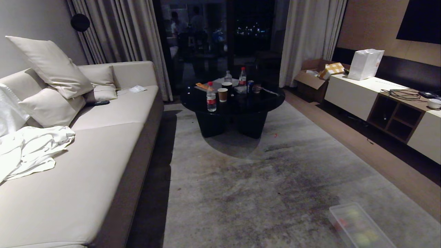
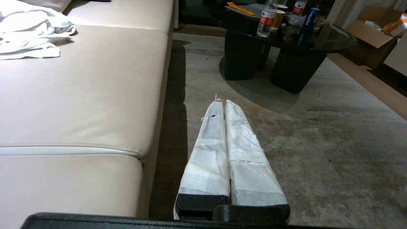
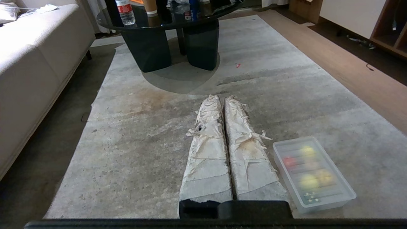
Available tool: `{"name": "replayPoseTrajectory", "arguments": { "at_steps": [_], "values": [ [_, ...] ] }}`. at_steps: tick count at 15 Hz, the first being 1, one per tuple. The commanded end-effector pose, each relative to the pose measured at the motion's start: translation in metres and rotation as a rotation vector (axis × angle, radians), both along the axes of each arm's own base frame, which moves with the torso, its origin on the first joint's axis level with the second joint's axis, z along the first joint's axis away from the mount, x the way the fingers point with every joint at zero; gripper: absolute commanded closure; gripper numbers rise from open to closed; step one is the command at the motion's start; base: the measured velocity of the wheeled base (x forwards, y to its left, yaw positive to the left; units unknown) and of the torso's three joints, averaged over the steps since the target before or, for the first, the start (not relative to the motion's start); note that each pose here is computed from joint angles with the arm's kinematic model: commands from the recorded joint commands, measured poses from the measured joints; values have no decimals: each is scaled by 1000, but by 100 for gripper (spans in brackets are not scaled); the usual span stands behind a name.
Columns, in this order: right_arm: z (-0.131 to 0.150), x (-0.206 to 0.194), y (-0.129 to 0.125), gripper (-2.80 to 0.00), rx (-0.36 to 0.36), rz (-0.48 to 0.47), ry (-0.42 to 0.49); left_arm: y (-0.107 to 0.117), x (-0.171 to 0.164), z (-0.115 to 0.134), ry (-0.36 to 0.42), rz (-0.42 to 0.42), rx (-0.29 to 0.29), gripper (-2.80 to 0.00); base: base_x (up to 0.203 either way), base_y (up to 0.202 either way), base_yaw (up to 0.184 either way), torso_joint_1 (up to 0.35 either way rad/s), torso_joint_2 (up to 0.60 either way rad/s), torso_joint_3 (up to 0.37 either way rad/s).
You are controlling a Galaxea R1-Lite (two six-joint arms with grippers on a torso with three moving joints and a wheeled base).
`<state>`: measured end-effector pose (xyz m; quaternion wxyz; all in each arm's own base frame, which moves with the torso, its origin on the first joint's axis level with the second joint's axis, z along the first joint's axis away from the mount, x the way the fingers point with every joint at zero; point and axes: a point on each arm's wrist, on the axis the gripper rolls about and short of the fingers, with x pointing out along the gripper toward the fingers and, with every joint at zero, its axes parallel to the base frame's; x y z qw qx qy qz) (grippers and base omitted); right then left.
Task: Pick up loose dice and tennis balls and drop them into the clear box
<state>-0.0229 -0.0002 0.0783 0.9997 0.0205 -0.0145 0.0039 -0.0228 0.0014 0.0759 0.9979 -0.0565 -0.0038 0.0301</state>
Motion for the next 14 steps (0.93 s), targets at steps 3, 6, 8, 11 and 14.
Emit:
{"name": "replayPoseTrajectory", "arguments": {
  "at_steps": [3, 6, 8, 11, 14],
  "values": [
    [-3, 1, 0, 0, -1, 0, 11, 0, 0, 0, 1, 1, -2, 0, 0, 0, 0, 0, 0, 0],
    [-3, 1, 0, 0, 0, 0, 11, 0, 0, 0, 2, 1, -2, 0, 0, 0, 0, 0, 0, 0],
    [-3, 1, 0, 0, 0, 0, 11, 0, 0, 0, 3, 1, -1, 0, 0, 0, 0, 0, 0, 0],
    [-3, 1, 0, 0, 2, 0, 11, 0, 0, 0, 3, 1, -1, 0, 0, 0, 0, 0, 0, 0],
    [-3, 1, 0, 0, 2, 0, 11, 0, 0, 0, 2, 1, -2, 0, 0, 0, 0, 0, 0, 0]
  ]
}}
